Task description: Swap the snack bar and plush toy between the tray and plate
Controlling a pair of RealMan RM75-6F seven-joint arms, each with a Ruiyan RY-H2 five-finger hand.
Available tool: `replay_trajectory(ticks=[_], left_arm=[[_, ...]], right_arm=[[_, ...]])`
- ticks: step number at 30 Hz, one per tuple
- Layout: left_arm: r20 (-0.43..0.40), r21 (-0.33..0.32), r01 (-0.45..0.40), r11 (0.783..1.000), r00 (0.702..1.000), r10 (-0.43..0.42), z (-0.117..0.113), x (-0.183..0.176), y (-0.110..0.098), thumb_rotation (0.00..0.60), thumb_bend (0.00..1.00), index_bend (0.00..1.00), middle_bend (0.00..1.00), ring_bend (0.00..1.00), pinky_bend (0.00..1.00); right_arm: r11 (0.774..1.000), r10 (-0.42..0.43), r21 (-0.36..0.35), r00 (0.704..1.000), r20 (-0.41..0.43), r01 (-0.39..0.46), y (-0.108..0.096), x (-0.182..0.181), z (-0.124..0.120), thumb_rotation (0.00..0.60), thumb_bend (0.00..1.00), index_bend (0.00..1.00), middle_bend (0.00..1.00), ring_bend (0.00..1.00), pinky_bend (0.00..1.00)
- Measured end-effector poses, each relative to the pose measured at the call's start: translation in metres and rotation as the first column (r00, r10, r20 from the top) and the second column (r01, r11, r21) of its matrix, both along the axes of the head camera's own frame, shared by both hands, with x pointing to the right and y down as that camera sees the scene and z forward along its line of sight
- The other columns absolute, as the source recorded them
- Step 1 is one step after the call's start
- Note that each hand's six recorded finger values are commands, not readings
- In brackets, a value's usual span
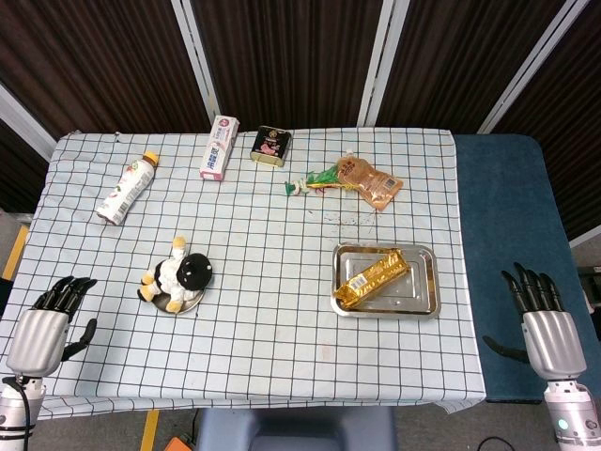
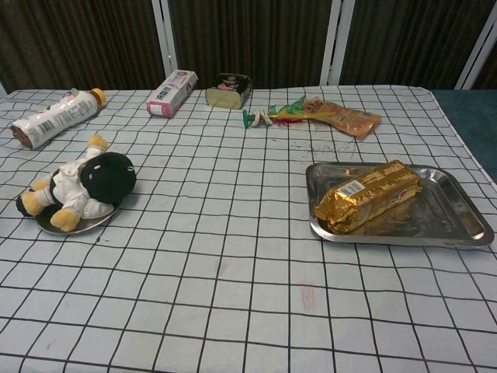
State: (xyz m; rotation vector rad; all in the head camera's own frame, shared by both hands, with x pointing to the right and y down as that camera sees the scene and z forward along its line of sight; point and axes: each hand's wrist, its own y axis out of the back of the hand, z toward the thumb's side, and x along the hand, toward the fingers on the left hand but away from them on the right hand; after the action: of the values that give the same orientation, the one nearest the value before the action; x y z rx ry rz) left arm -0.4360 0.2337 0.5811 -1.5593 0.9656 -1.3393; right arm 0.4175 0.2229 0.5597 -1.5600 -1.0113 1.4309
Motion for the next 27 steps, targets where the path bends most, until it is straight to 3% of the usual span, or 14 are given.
replay_trajectory(ticks=[12, 15, 21, 27], left_arm=[[-0.010, 0.000, 0.005, 1.000, 1.000, -0.005, 0.003, 0.000, -0.001, 0.600, 0.44, 0.18, 0.21, 0.14, 0.33], [-0.010, -0.006, 0.007, 1.000, 1.000, -0.007, 0.004, 0.000, -0.001, 0.600, 0.45, 0.18, 0.22, 0.15, 0.33], [-0.016, -0.010, 0.017, 1.000, 1.000, -0.017, 0.002, -0.001, -0.001, 0.600, 0.44, 0.18, 0.23, 0.15, 0.33], [-0.005, -0.015, 0.020, 1.000, 1.000, -0.020, 0.004, -0.003, -0.001, 0.600, 0.44, 0.18, 0.24, 0.16, 0.33]], right_arm=[[1.000, -0.019, 0.021, 1.000, -0.004, 0.019, 0.000, -0.004, 0.004, 0.600, 0.10, 0.02, 0.00, 0.00, 0.02], [0.999, -0.033, 0.015, 0.999, -0.006, 0.033, -0.001, -0.005, 0.008, 0.600, 0.10, 0.05, 0.00, 0.00, 0.06], [0.996, -0.093, 0.014, 0.996, 0.008, 0.093, -0.007, -0.014, 0.017, 0.600, 0.10, 0.13, 0.04, 0.07, 0.09], [0.984, -0.178, -0.023, 0.983, 0.054, 0.179, -0.026, -0.037, 0.032, 0.600, 0.10, 0.21, 0.10, 0.11, 0.09]])
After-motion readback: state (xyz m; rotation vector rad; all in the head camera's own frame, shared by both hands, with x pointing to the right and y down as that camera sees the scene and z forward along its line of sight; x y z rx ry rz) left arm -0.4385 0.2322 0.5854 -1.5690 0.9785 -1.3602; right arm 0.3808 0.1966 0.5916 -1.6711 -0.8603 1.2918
